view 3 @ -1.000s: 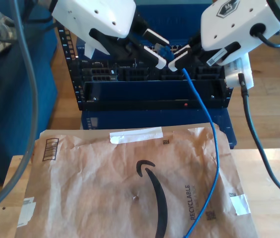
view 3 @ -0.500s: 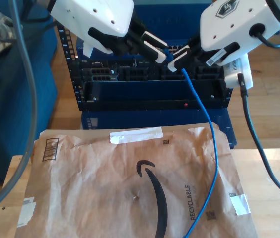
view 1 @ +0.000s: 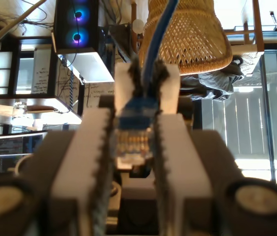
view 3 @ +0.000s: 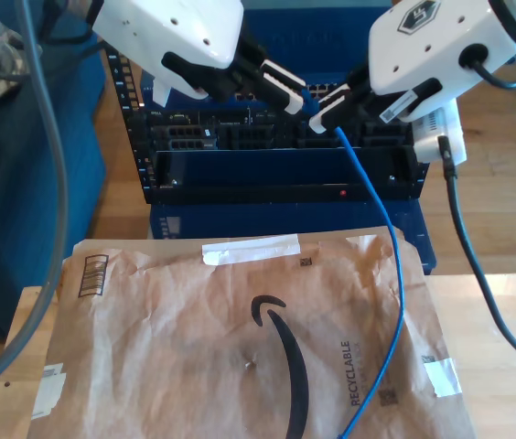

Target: Grab the cable and plug it in

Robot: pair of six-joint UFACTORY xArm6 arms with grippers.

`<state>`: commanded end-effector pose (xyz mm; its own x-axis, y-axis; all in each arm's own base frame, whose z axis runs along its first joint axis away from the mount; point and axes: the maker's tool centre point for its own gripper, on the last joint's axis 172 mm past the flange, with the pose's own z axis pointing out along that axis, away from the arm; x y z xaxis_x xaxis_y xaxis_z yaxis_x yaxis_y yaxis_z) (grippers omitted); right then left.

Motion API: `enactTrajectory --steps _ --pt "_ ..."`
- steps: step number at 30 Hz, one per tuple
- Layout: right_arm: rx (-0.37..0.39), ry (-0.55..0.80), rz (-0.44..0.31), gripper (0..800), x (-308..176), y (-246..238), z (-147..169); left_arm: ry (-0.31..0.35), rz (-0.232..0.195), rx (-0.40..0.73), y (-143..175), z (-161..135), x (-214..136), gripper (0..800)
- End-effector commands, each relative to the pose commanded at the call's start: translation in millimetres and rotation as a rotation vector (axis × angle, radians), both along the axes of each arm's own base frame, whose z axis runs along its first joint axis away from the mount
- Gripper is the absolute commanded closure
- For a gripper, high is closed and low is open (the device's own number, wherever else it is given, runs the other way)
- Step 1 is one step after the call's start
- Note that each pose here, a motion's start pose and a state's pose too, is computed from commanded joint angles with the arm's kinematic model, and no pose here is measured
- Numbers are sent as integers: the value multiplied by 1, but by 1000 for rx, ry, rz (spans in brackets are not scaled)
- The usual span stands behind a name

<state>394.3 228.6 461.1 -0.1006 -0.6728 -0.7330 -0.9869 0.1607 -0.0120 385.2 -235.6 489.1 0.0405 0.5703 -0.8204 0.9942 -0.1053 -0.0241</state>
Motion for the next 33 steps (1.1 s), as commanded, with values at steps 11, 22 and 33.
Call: enactTrajectory --steps 11,22,33 --pt "1 -1 9 731 -3 4 1 31 12 2 -1 -1 -1 797" --pt "-9 -18 24 67 -4 3 0 54 25 5 -1 0 -2 798" --pt "-80 -345 -23 1 18 -28 42 193 40 2 15 -24 5 798"
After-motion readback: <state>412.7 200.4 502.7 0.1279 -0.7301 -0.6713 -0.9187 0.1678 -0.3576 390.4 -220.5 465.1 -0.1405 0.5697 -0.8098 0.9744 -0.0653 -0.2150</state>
